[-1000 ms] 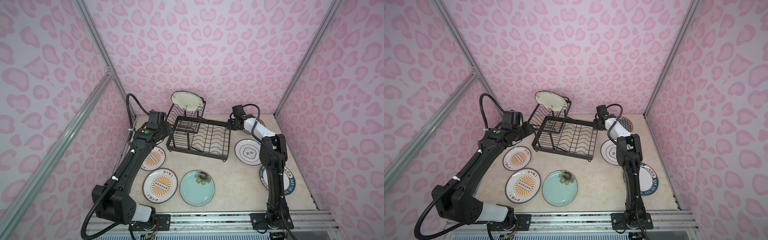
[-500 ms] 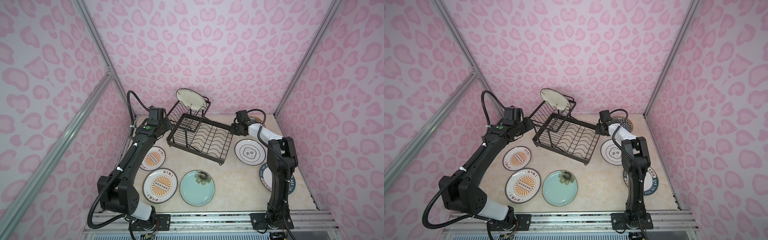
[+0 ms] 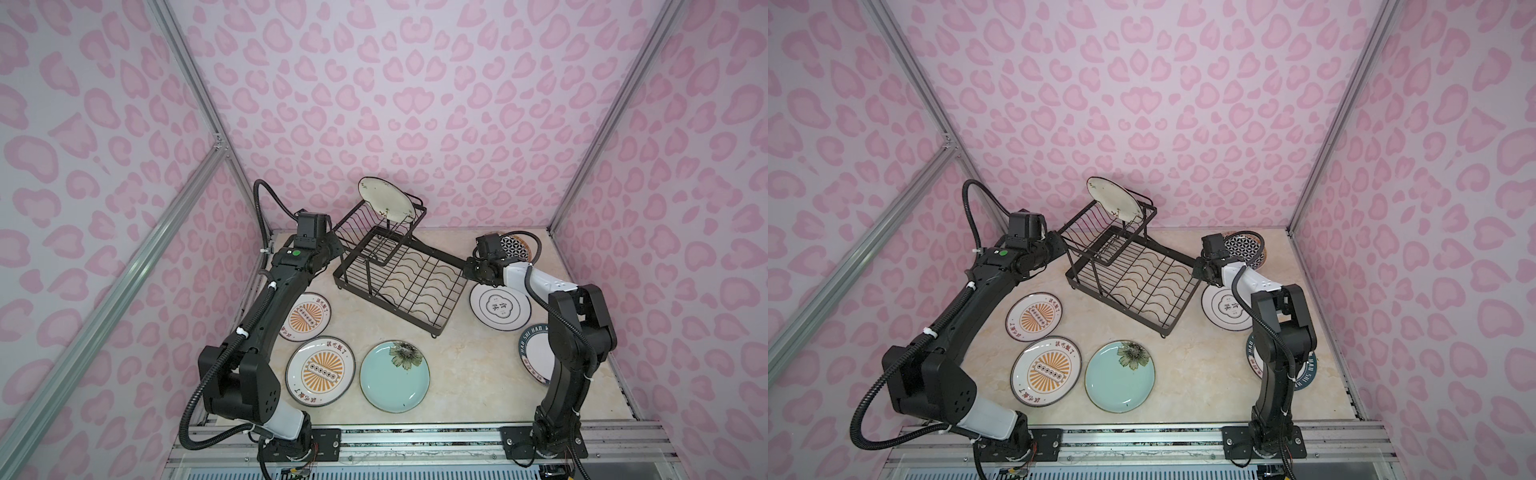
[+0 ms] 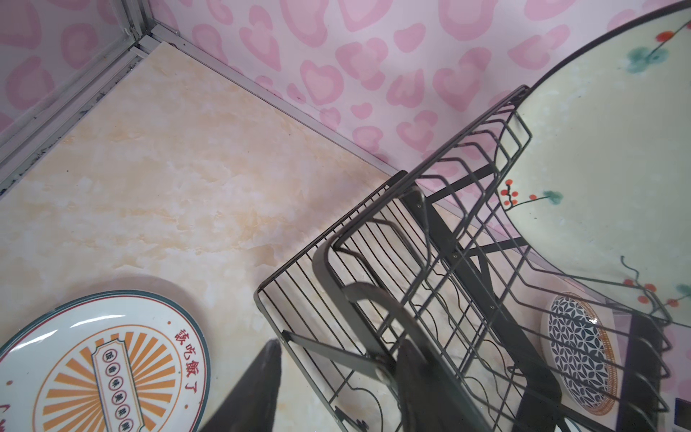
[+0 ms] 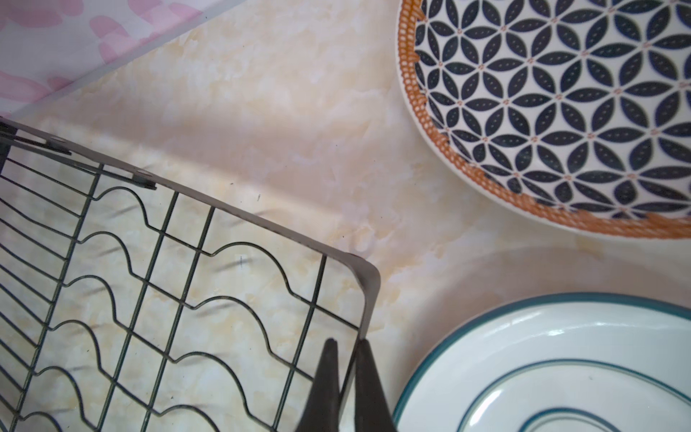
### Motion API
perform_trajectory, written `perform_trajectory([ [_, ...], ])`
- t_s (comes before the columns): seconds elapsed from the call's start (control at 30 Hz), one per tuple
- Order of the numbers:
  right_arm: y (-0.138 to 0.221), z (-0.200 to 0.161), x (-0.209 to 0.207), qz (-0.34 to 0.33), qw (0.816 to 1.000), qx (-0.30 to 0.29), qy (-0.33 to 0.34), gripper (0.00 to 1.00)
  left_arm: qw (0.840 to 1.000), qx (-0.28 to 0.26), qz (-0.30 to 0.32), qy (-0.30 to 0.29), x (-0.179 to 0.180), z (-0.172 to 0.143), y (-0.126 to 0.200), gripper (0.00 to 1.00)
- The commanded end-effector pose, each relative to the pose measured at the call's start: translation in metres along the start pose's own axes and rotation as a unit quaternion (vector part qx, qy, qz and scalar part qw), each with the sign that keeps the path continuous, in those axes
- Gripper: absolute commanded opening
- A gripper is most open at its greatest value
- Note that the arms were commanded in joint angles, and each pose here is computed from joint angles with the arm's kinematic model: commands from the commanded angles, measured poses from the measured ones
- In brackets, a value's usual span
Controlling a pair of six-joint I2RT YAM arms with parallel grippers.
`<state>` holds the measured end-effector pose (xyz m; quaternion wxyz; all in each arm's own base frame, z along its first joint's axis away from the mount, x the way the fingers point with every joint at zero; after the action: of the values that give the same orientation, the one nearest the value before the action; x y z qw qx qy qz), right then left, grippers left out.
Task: Load plates into a dish rack
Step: Rotate the dish rack at the top-center of the table.
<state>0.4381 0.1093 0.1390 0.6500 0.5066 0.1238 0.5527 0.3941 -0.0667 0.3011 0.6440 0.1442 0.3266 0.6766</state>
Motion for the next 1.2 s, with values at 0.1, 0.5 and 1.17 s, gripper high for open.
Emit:
perform_trajectory([
  [0.1, 0.007, -0.022, -0.004, 0.01, 0.998, 0.042, 0.036, 0.0, 0.999, 0.031, 0.005, -0.006, 0.005, -0.015, -0.001, 0.52],
  [0.5, 0.021, -0.005, 0.001, 0.031, 0.999, 0.021, 0.036, 0.13, 1.0, 0.022, 0.005, -0.012, 0.005, -0.01, 0.011, 0.52],
  [1.17, 0.065, 0.028, -0.011, 0.076, 0.996, -0.036, 0.0, 0.23, 1.0, -0.018, 0.009, -0.016, 0.012, -0.003, 0.057, 0.59],
])
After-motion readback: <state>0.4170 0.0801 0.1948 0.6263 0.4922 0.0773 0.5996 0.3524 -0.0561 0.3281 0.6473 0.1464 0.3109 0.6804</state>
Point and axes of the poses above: each gripper's point midway between its finger pads, its own y axis back along the fingers, its own x axis along the line the jaws close on, z = x × y, the point moved 7 cm from there along y, back along the fingers, and after that the axes turned 14 degrees about -y, right-handed, at the moved point
